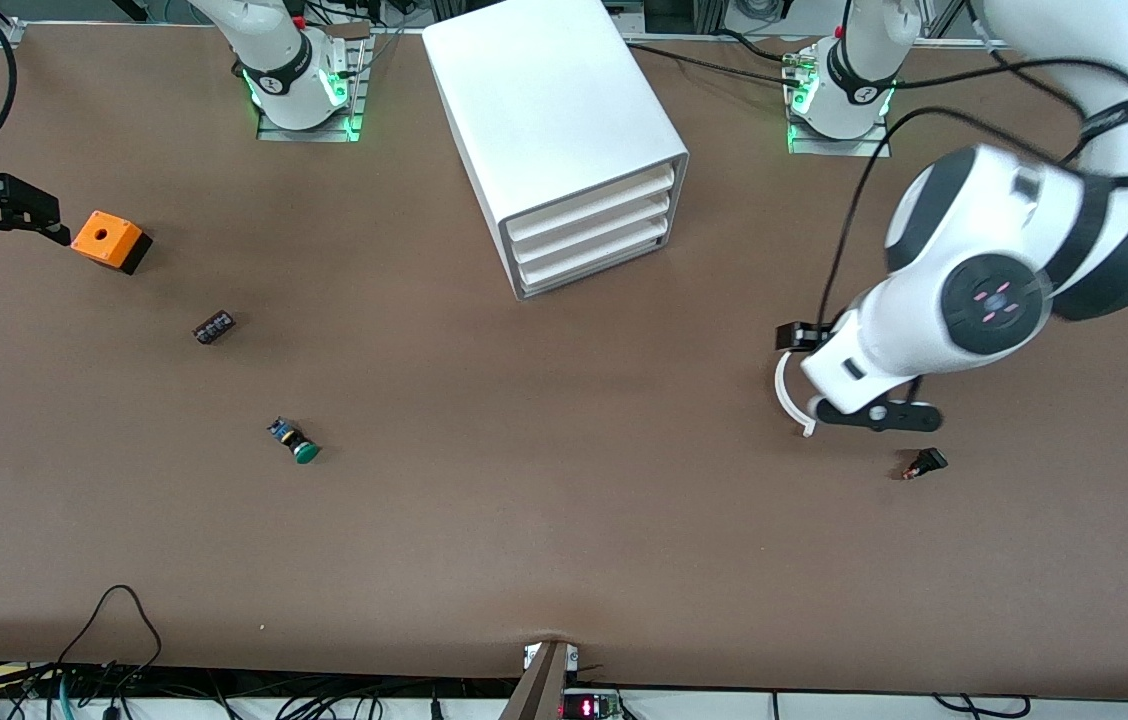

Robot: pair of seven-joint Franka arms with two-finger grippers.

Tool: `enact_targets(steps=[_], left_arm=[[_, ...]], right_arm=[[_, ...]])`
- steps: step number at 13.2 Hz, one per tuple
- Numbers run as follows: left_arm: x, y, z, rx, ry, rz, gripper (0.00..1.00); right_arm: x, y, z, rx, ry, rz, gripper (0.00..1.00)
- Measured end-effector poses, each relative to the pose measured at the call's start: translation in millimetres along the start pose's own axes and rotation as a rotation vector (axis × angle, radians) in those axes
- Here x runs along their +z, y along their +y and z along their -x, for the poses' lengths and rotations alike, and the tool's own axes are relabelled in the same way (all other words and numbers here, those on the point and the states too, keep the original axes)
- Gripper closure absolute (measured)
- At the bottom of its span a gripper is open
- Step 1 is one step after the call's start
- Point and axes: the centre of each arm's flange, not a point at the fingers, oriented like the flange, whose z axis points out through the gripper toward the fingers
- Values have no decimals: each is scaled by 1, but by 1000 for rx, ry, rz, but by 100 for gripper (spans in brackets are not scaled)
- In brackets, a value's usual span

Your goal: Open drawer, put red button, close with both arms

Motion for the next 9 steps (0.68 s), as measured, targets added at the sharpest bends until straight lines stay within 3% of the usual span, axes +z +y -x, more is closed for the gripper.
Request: enact_targets(steps=[6,9], left_arm=[[-62,-70,23,70,117,-8,0],[-72,-109,60,52,201,56,0]], right_arm=[[1,-1,0,2,-3,-1,0],[2,-1,0,3,-8,-3,0]])
